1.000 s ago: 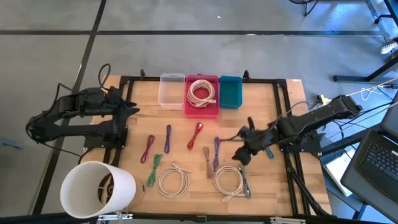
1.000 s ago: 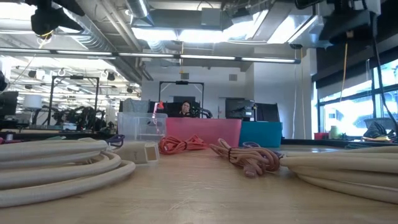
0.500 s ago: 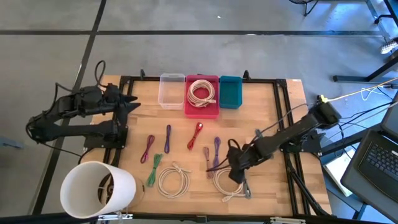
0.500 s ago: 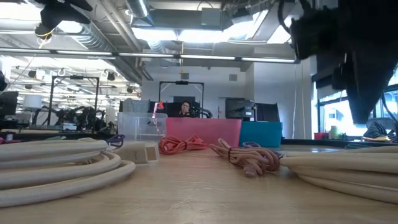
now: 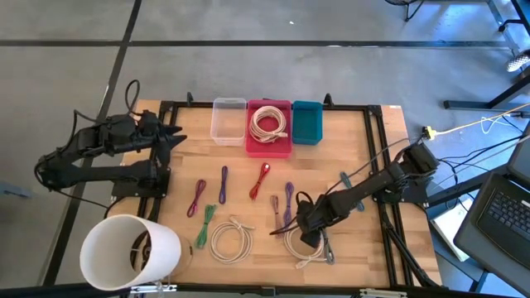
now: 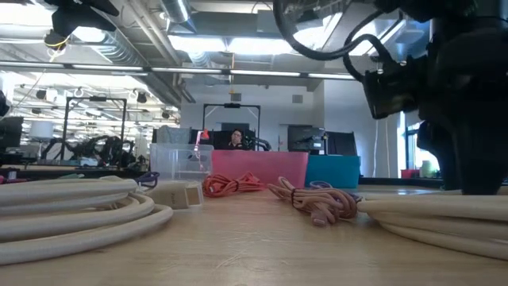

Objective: Pick & Place USB Port
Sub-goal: Put the white HDMI cable into the pink bin

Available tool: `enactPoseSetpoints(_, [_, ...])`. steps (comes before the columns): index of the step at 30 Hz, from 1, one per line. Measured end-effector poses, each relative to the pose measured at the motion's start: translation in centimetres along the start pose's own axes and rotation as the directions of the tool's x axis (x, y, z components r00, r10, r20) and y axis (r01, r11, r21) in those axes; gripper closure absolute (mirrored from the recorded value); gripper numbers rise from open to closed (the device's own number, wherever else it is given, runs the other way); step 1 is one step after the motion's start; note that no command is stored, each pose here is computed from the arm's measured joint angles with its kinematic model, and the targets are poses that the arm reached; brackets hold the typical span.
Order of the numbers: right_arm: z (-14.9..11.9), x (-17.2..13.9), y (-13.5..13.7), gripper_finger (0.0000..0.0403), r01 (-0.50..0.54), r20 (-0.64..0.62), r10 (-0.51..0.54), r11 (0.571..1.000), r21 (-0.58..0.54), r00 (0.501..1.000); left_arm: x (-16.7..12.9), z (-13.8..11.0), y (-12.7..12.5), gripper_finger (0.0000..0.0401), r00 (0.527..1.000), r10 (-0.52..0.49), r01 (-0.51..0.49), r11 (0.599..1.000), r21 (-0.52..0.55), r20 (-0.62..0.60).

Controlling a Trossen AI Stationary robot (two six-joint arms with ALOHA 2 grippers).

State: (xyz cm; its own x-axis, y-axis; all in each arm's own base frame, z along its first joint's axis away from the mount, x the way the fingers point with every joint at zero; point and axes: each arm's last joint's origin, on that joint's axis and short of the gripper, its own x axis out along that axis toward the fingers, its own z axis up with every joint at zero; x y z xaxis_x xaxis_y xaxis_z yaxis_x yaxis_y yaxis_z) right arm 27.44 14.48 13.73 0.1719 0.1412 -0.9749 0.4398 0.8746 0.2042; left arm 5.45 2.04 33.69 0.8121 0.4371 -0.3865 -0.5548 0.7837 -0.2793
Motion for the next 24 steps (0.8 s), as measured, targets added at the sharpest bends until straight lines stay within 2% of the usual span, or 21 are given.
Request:
enactPoseSetpoints(3, [0.0, 0.3, 0.0, 0.0162, 0.015, -0.005, -0.015, 1.000, 0.016, 1.000, 0.0, 0.0, 0.0, 0.0217, 1.000, 0.008, -0.008, 1.000, 0.000, 0.003])
enactPoseSetpoints(5, [0.0, 0.3, -0.1, 0.0195, 0.031, 0.001, -0.031, 0.999, 0.028, 1.000, 0.0, 0.0, 0.0, 0.0217, 1.000, 0.010, -0.010, 1.000, 0.000, 0.004])
enactPoseSetpoints(10, [-0.2, 0.1, -0.5, 0.0327, 0.068, 0.008, -0.068, 0.997, 0.031, 0.998, 0.0, 0.0, 0.0, 0.0217, 1.000, 0.017, -0.017, 1.000, 0.000, 0.007])
enactPoseSetpoints(12, [-0.1, -0.1, -0.4, 0.0375, 0.053, 0.017, -0.054, 0.998, 0.031, 0.998, 0.0, 0.0, 0.0, 0.0217, 1.000, 0.017, -0.017, 1.000, 0.000, 0.007])
enactPoseSetpoints(17, [-0.4, -2.5, -0.3, 0.0382, 0.042, 0.020, -0.043, 0.998, 0.052, 0.999, 0.0, 0.0, 0.1, 0.0217, 1.000, 0.017, -0.017, 1.000, 0.000, 0.006])
enactPoseSetpoints(22, [-0.7, -8.5, -0.5, 0.0388, 0.121, 0.031, -0.124, 0.990, 0.076, 0.992, 0.0, 0.0, 0.1, 0.0217, 1.000, 0.017, -0.017, 1.000, 0.000, 0.005])
enactPoseSetpoints(24, [-0.5, -11.6, -0.3, 0.0388, 0.143, 0.102, -0.152, 0.986, 0.089, 0.983, 0.0, 0.0, 0.1, 0.0217, 1.000, 0.017, -0.017, 1.000, 0.000, 0.005])
